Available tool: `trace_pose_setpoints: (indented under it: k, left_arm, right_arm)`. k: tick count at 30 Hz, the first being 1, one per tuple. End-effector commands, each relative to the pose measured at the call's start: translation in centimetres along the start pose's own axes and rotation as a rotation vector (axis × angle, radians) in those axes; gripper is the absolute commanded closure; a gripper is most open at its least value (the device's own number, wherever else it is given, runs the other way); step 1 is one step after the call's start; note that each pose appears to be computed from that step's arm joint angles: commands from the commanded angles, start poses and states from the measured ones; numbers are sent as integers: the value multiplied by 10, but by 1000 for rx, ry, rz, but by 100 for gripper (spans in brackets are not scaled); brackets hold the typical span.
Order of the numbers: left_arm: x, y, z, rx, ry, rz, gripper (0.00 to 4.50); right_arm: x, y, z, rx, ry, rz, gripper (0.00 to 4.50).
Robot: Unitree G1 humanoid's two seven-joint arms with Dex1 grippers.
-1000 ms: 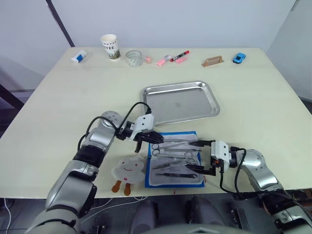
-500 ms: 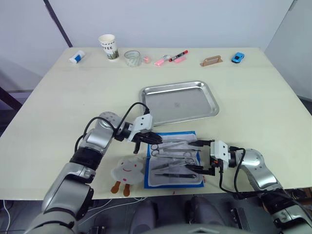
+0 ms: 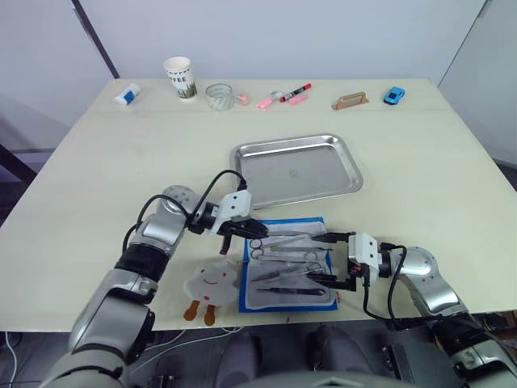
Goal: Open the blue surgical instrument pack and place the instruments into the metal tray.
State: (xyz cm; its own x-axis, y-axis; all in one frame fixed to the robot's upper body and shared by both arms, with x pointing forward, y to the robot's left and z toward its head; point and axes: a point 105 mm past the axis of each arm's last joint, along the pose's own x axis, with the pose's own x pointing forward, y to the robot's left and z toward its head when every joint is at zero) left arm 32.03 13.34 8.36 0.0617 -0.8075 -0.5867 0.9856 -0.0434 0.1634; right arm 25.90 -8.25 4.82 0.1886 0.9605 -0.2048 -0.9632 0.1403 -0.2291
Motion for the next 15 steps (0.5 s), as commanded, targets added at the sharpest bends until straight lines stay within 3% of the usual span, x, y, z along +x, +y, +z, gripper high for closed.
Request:
trace_pose_setpoints:
  k: [1, 7, 15]
  left_arm:
    - [-4, -3, -11, -29, 51, -20, 446]
    - [-3, 0, 3, -77, -12, -20, 446]
    - [-6, 1, 13, -3, 1, -14, 446]
  right_arm:
    - [-5, 12, -35, 98, 125, -1, 11]
    - [-5, 12, -36, 100, 128, -1, 11]
    - [-5, 12, -37, 101, 133, 0, 11]
